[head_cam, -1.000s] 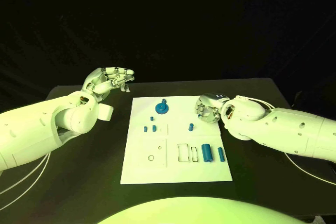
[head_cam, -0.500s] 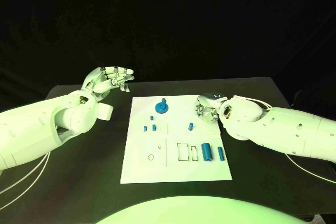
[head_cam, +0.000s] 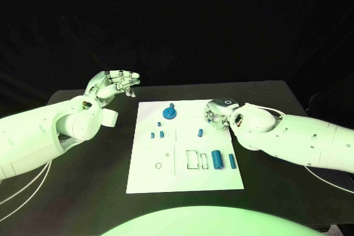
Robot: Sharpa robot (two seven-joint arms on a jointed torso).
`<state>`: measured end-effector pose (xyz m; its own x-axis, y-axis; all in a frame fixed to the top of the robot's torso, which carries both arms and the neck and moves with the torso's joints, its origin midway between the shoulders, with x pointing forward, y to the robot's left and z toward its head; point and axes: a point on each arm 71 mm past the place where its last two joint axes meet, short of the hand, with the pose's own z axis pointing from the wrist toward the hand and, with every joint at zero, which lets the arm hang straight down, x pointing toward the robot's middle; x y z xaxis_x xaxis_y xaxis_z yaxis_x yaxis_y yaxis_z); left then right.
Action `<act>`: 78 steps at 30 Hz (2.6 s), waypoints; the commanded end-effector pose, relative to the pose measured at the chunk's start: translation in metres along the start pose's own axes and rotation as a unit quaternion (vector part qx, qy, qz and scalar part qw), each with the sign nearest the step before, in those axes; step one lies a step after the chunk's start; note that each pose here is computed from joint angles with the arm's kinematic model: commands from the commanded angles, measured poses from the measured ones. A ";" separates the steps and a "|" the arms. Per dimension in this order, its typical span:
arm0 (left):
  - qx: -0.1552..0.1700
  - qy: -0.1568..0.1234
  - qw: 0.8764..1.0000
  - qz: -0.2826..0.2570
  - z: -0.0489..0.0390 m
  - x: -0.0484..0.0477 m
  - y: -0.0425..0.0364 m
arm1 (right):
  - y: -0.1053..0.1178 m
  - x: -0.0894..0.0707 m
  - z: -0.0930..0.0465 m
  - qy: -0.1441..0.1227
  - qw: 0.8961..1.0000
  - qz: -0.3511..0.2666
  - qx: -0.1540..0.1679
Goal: Assemble the parts on the task board
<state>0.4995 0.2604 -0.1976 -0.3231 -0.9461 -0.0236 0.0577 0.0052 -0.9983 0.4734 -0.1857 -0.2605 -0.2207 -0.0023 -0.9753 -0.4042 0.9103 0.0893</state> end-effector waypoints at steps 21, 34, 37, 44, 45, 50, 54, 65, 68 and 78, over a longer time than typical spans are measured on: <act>0.002 0.000 1.000 0.000 0.0001 0.0010 -0.0015 | 0.000 -0.020 -0.014 -0.051 0.998 0.035 -0.003; 0.001 0.000 1.000 0.000 -0.0004 0.0000 -0.0015 | -0.006 -0.016 -0.013 -0.013 0.999 0.030 0.013; 0.001 0.000 1.000 0.000 -0.0003 -0.0001 -0.0014 | -0.007 -0.016 -0.013 -0.011 0.999 0.030 0.016; 0.001 -0.001 1.000 0.001 -0.0003 -0.0002 -0.0014 | -0.009 -0.015 -0.010 -0.016 0.999 0.024 0.026; 0.001 0.000 1.000 0.001 -0.0003 -0.0002 -0.0014 | -0.008 -0.015 -0.009 -0.019 0.999 0.023 0.027; 0.001 0.000 1.000 0.001 -0.0003 -0.0001 -0.0014 | -0.006 -0.016 -0.008 -0.032 0.999 0.025 0.027; 0.001 0.000 1.000 0.001 -0.0002 -0.0001 -0.0013 | -0.004 -0.017 -0.008 -0.040 0.999 0.027 0.024; 0.000 0.000 1.000 0.001 -0.0001 -0.0004 -0.0010 | 0.008 -0.018 -0.014 -0.046 0.998 0.039 0.010; 0.000 -0.001 1.000 0.001 0.0000 -0.0007 -0.0009 | 0.013 -0.020 -0.017 -0.047 0.998 0.044 0.004; -0.001 -0.002 1.000 0.001 0.0006 -0.0011 -0.0004 | 0.048 -0.029 -0.025 -0.051 0.996 0.062 -0.037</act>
<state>0.5000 0.2629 -0.1985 -0.3153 -0.9486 -0.0281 0.0509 0.0127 -0.9986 0.4404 -0.1573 -0.2251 -0.1892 0.1508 -0.9703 -0.4367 0.8721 0.2207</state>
